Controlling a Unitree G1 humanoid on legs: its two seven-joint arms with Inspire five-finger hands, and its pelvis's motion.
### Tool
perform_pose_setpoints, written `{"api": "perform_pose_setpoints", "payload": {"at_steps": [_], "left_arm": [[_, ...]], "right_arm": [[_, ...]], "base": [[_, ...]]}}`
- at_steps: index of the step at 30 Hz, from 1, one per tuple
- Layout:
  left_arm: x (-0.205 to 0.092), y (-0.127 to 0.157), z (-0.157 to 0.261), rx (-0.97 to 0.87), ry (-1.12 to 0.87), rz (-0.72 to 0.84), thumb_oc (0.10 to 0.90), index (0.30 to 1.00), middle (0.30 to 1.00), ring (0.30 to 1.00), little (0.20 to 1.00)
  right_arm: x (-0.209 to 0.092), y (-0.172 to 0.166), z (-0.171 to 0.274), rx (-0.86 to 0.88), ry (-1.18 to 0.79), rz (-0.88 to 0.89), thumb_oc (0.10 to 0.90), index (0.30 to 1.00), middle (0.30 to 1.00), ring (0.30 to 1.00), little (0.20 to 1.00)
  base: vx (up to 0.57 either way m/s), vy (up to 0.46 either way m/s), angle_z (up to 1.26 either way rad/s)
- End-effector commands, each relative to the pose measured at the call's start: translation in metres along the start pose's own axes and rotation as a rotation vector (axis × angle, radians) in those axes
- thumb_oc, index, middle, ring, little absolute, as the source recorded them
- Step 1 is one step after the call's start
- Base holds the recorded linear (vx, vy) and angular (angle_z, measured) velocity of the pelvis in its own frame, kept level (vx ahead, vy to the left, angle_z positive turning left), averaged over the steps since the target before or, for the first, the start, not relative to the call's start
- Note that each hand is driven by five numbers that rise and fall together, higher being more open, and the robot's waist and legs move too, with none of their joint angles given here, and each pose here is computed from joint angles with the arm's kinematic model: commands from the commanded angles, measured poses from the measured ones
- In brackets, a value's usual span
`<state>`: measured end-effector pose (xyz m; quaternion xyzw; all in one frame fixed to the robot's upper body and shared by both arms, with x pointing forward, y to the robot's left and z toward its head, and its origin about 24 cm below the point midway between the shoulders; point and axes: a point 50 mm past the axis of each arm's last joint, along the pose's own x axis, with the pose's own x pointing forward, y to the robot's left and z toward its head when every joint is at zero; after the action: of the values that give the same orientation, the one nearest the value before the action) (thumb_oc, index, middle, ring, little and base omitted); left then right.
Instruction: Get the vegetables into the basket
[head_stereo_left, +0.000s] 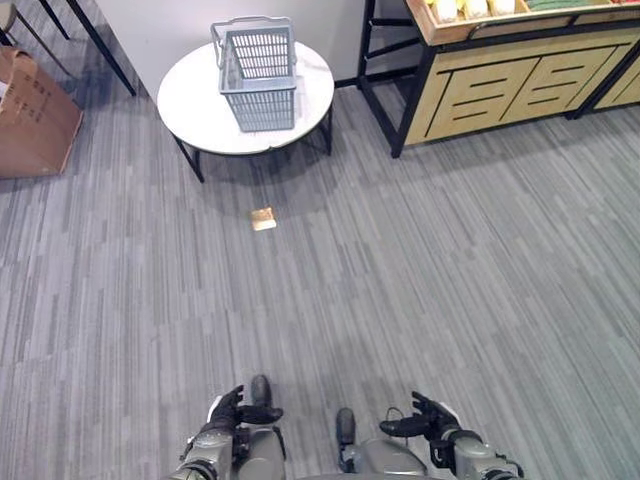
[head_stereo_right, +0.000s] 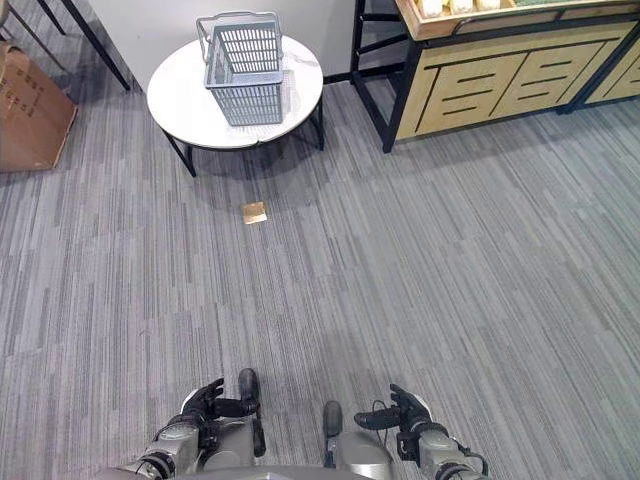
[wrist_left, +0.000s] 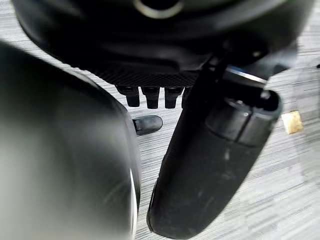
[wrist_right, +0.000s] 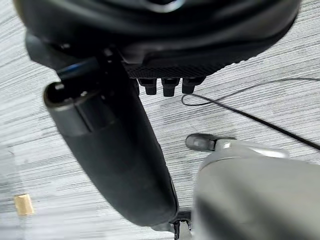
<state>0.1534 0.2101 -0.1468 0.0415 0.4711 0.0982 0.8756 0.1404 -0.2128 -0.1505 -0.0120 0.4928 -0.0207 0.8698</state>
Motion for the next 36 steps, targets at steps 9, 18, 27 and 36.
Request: {"api": "perform_pose_setpoints", "payload": {"at_steps": [9, 18, 27, 36], "left_arm": [[-0.009, 0.009, -0.037, 0.039, 0.101, 0.022, 0.900, 1.000, 1.000, 1.000, 1.000], [-0.006, 0.011, -0.028, 0.066, 0.087, -0.019, 0.900, 1.000, 1.000, 1.000, 1.000], [-0.009, 0.001, -0.038, 0.088, 0.112, -0.061, 0.900, 1.000, 1.000, 1.000, 1.000], [-0.010, -0.011, -0.038, 0.046, 0.107, -0.077, 0.900, 1.000, 1.000, 1.000, 1.000]], "right_arm": [[-0.002, 0.010, -0.009, -0.030, -0.017, 0.017, 0.900, 1.000, 1.000, 1.000, 1.000], [0.004, 0.034, 0.027, -0.047, -0.138, 0.083, 0.900, 1.000, 1.000, 1.000, 1.000], [0.002, 0.031, 0.017, -0.048, -0.122, 0.087, 0.900, 1.000, 1.000, 1.000, 1.000], [0.000, -0.001, 0.022, -0.029, -0.134, -0.002, 0.900, 1.000, 1.000, 1.000, 1.000]], "base": [[0.22, 0.255, -0.39], [0.16, 0.285, -0.26], [0.35, -0.057, 0.52], [0.24, -0.286, 0.28]]}}
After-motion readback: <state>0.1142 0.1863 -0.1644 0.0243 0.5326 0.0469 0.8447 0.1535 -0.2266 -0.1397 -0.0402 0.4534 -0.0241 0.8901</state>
